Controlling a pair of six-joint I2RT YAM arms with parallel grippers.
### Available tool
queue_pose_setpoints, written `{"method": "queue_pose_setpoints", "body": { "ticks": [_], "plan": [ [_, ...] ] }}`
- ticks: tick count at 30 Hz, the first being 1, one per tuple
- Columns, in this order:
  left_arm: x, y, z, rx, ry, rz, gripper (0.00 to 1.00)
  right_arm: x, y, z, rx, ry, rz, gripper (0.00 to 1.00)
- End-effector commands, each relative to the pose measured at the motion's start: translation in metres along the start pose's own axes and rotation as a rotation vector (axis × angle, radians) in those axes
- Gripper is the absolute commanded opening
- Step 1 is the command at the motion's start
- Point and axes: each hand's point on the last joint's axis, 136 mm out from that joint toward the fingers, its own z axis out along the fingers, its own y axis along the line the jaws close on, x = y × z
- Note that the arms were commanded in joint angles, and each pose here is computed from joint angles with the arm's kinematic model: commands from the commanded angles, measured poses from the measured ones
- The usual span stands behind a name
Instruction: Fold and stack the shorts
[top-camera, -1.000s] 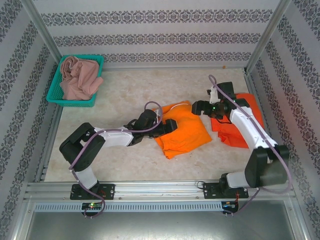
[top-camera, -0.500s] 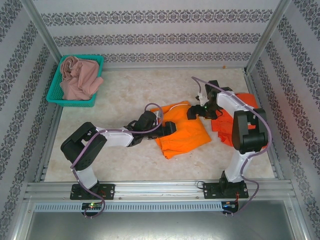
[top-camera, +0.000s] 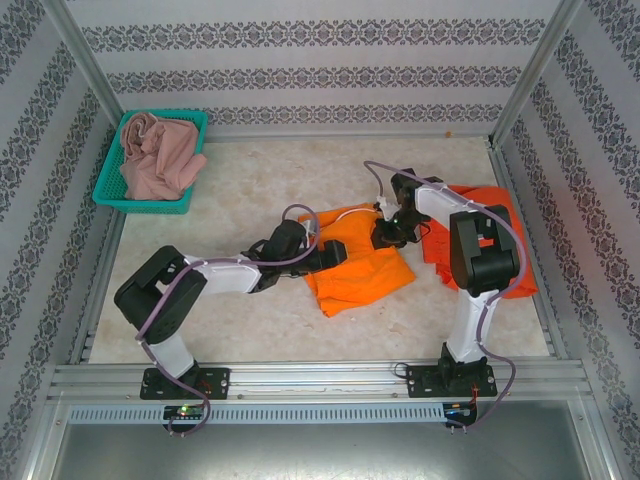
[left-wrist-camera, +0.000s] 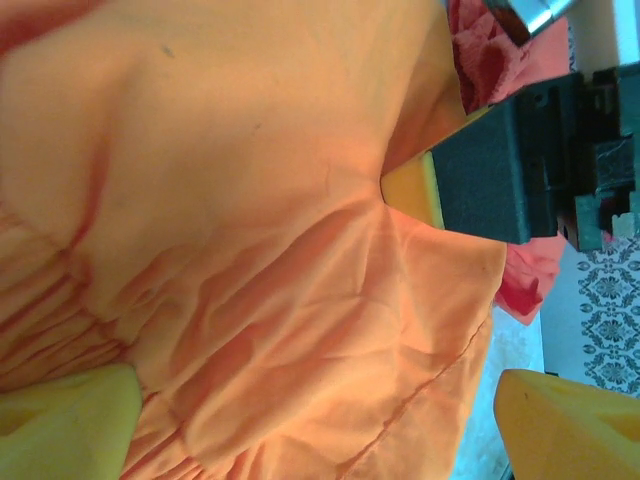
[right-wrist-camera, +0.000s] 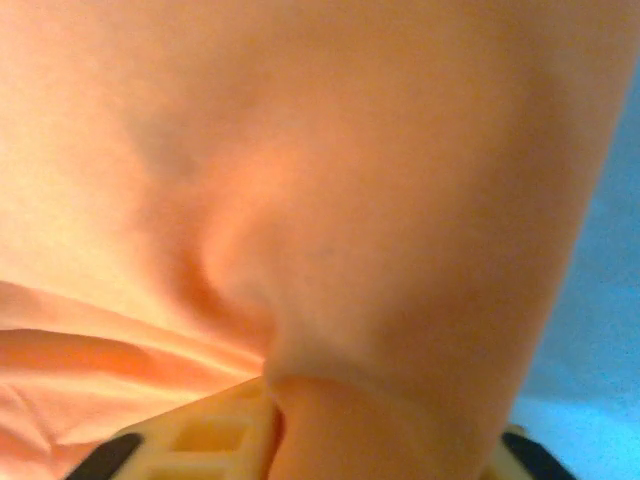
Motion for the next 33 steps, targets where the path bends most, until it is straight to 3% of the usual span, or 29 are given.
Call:
{"method": "queue_pose_setpoints", "body": {
  "ticks": [1,3,11,17,33],
  "plan": [
    [-0.019,0.003,-0.024,-0.038,-0.066,0.020,0.94,0.000,-0.001,-0.023,0.086,-0.059,0.005,0.06],
    [-0.030,-0.004,-0.037,-0.023,-0.110,0.034,0.98,-0.002,-0.006,-0.041,0.155,-0.111,0.008,0.00],
    [-0.045,-0.017,-0.066,0.000,-0.190,0.069,1.00,0.000,-0.025,-0.141,0.464,-0.257,-0.012,0.00],
    [-0.046,-0.015,-0.067,0.002,-0.195,0.066,1.00,0.006,-0.031,-0.207,0.574,-0.343,0.008,0.00],
    [-0.045,-0.013,-0.067,0.004,-0.202,0.052,1.00,0.007,-0.058,-0.281,0.674,-0.408,0.049,0.00]
  ]
}}
